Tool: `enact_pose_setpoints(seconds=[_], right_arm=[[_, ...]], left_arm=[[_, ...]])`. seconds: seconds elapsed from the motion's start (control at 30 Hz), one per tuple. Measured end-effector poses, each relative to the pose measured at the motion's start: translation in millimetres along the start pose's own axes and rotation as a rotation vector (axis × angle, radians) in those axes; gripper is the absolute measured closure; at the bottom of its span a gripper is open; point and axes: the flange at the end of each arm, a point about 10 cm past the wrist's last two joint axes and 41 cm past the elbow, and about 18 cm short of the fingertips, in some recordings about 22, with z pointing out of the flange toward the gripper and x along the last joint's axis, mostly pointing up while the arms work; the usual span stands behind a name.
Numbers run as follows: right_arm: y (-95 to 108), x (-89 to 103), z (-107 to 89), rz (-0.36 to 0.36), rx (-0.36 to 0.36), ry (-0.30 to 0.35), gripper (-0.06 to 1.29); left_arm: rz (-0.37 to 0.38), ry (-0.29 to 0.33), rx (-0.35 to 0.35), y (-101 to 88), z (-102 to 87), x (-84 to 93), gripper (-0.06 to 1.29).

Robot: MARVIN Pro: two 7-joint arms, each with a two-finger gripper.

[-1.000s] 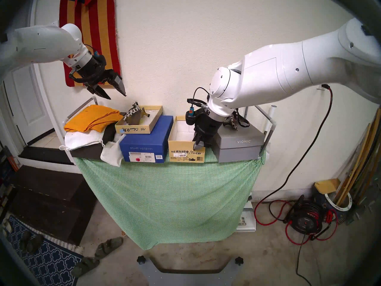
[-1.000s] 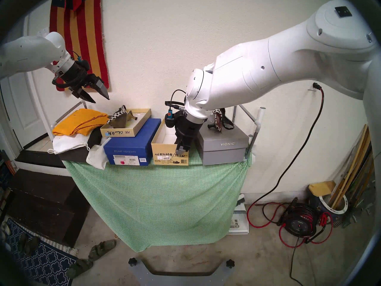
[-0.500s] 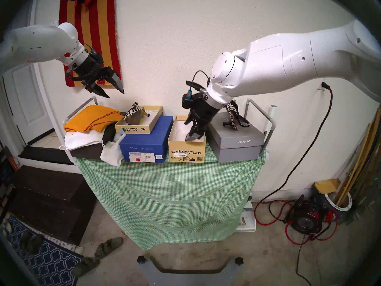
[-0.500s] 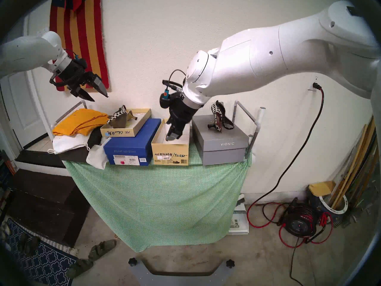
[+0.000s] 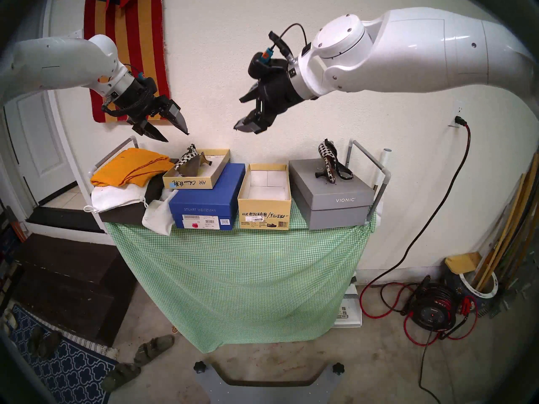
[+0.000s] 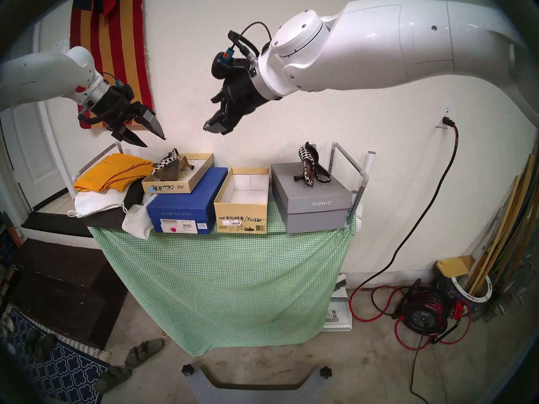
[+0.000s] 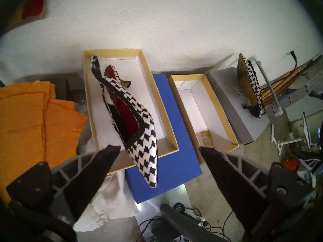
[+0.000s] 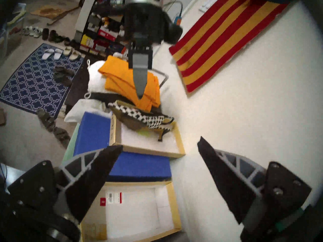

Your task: Take shoe out of the box

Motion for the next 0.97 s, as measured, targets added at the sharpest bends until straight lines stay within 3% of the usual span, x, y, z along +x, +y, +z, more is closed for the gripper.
enact_pose_setpoints(seconds=[0.33, 0.47, 0.5, 0.67, 0.97], right_arm=[[6.6, 38.7, -43.5, -0.019, -0.132, 0.186, 0.02], [6.6, 38.7, -43.5, -0.019, -0.132, 0.186, 0.02], [12.7, 50.7, -68.8, -0.026, -0.199, 0.259, 0.02], [12.7, 50.7, -68.8, -0.026, -0.199, 0.259, 0.02], [0.3, 57.8, -85.5, -0.006, -0.231, 0.346, 0.02]], left_arm=[[0.035, 0.010, -0.057, 20.6, 5.4, 3.5, -0.03], [0.035, 0.010, -0.057, 20.6, 5.4, 3.5, -0.03], [0.036, 0.025, -0.060, 20.5, 1.8, 2.8, -0.03], [0.036, 0.025, -0.060, 20.5, 1.8, 2.8, -0.03], [0.033, 0.034, -0.062, 19.5, -0.5, -0.9, -0.03]])
